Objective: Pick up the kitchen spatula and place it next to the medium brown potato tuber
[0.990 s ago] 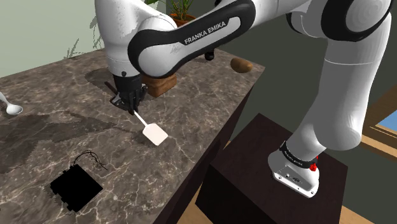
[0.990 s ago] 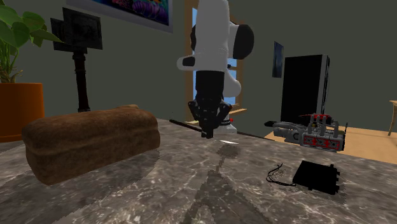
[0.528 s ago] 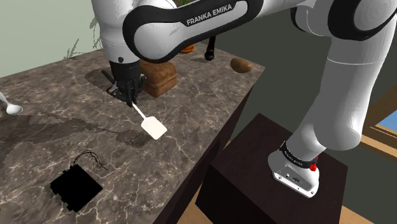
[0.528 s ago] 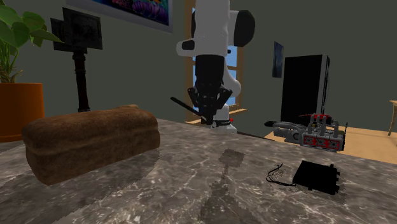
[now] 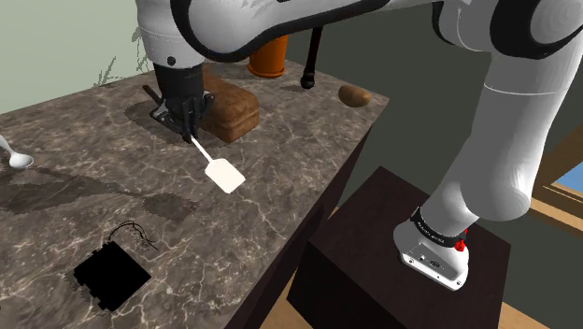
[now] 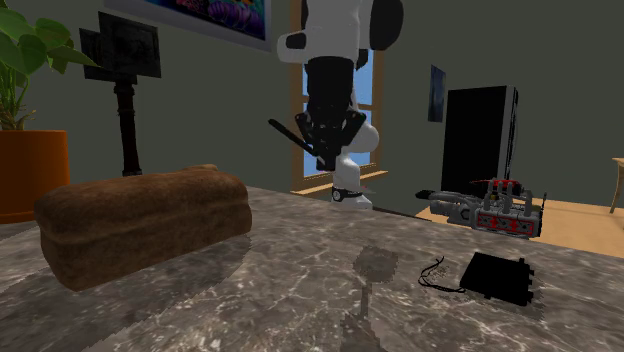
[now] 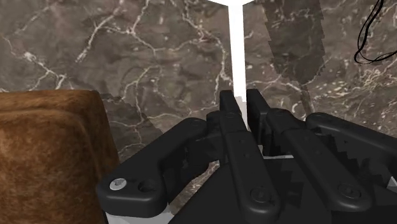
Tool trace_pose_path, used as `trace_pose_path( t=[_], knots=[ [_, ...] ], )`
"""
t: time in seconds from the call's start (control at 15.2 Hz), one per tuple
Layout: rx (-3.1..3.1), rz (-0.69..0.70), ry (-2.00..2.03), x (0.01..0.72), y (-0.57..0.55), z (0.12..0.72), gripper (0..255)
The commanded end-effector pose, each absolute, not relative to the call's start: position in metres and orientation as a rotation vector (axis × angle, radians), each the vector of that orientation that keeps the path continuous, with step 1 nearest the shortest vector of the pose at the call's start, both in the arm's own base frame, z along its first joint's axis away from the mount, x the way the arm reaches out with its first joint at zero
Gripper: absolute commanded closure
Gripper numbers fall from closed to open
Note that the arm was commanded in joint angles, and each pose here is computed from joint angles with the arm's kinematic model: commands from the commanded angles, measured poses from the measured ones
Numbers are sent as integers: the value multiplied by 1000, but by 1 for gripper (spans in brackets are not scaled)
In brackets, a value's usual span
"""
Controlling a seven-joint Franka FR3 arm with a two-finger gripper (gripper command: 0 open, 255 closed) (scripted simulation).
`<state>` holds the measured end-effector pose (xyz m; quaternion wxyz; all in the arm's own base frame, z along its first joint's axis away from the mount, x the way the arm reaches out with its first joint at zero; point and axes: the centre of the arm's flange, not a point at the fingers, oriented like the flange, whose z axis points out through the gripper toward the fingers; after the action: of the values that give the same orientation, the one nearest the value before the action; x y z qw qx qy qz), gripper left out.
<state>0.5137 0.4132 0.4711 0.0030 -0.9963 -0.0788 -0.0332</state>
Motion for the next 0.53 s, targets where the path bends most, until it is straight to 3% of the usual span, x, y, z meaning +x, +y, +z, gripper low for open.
trace_pose_path(
  t=[0.0, 0.46],
  knots=[
    [-3124, -104, -247, 514, 413, 481, 255],
    [-3124, -104, -247, 504, 348, 487, 255]
  ],
)
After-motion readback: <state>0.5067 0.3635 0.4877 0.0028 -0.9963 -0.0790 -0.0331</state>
